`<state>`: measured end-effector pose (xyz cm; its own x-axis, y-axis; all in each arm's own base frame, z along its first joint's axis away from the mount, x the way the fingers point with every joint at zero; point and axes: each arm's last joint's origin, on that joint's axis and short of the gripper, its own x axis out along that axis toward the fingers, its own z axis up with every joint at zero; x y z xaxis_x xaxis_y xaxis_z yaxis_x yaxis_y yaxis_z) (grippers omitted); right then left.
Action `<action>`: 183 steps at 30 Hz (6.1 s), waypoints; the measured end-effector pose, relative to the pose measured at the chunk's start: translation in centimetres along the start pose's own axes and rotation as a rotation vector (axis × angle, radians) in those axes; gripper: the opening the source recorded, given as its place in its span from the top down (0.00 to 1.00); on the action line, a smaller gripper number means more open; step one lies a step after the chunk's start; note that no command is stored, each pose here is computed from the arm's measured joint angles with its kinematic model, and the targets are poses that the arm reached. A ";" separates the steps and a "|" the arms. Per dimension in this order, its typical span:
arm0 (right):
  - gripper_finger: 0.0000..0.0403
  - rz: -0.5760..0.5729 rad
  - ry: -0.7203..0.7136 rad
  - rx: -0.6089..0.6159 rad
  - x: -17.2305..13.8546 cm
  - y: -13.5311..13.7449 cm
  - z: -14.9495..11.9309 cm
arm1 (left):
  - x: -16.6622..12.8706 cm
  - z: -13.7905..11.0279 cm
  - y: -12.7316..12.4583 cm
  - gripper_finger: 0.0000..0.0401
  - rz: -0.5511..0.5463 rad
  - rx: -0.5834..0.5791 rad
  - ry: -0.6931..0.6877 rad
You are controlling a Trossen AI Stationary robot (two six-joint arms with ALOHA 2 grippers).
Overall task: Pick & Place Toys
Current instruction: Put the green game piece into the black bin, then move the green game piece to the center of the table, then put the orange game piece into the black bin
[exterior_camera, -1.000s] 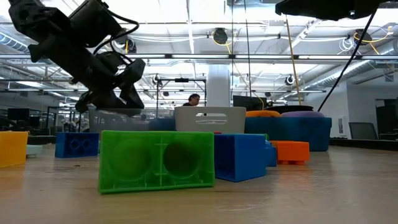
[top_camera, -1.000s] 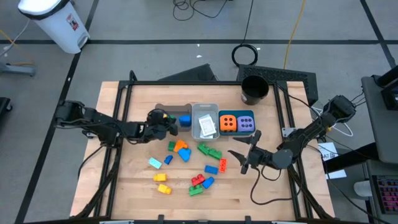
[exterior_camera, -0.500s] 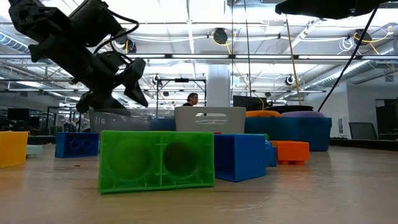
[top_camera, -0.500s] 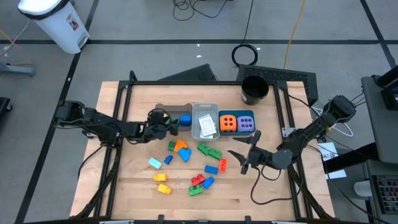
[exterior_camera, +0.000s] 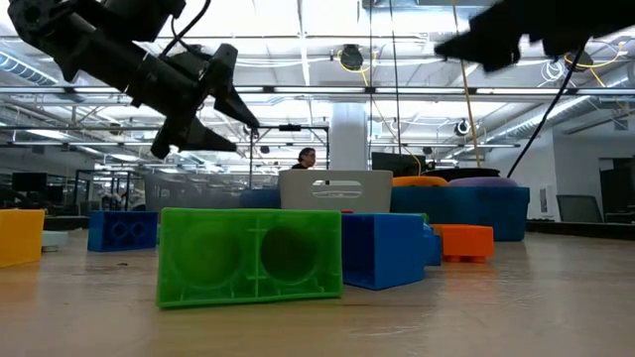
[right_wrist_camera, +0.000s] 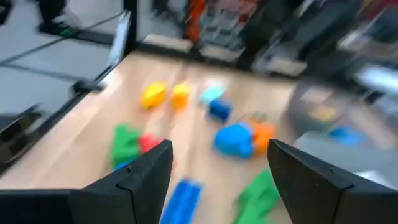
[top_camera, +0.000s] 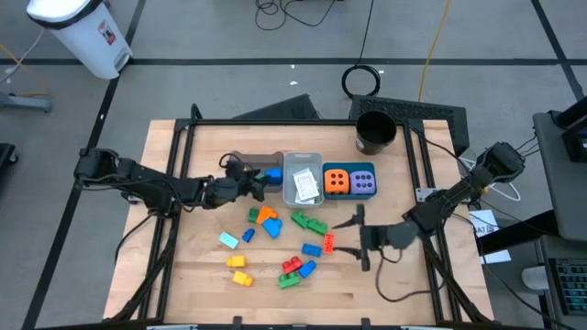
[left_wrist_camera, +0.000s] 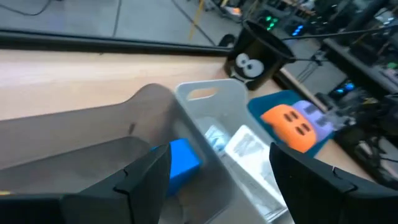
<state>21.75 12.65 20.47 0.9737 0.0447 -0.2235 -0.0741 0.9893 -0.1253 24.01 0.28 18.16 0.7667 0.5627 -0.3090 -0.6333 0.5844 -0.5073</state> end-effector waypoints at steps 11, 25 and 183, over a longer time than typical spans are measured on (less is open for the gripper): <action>0.37 -0.015 0.268 0.134 5.0 -1.7 -4.1 | 0.0 0.0 0.0 0.30 -0.004 -0.007 -0.002; 0.37 -0.110 0.460 0.095 9.6 -2.6 -5.5 | -0.1 -0.2 -0.1 0.30 -0.038 -0.002 0.044; 0.66 -0.138 0.811 0.250 3.3 0.0 -5.6 | -0.1 -0.2 -0.1 0.30 -0.036 -0.029 0.049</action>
<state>23.80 12.01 14.27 0.5088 -0.0972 -0.8554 0.1766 0.9843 -0.0068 24.05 0.01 18.05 0.7934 0.5123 -0.3286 -0.6027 0.5862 -0.5414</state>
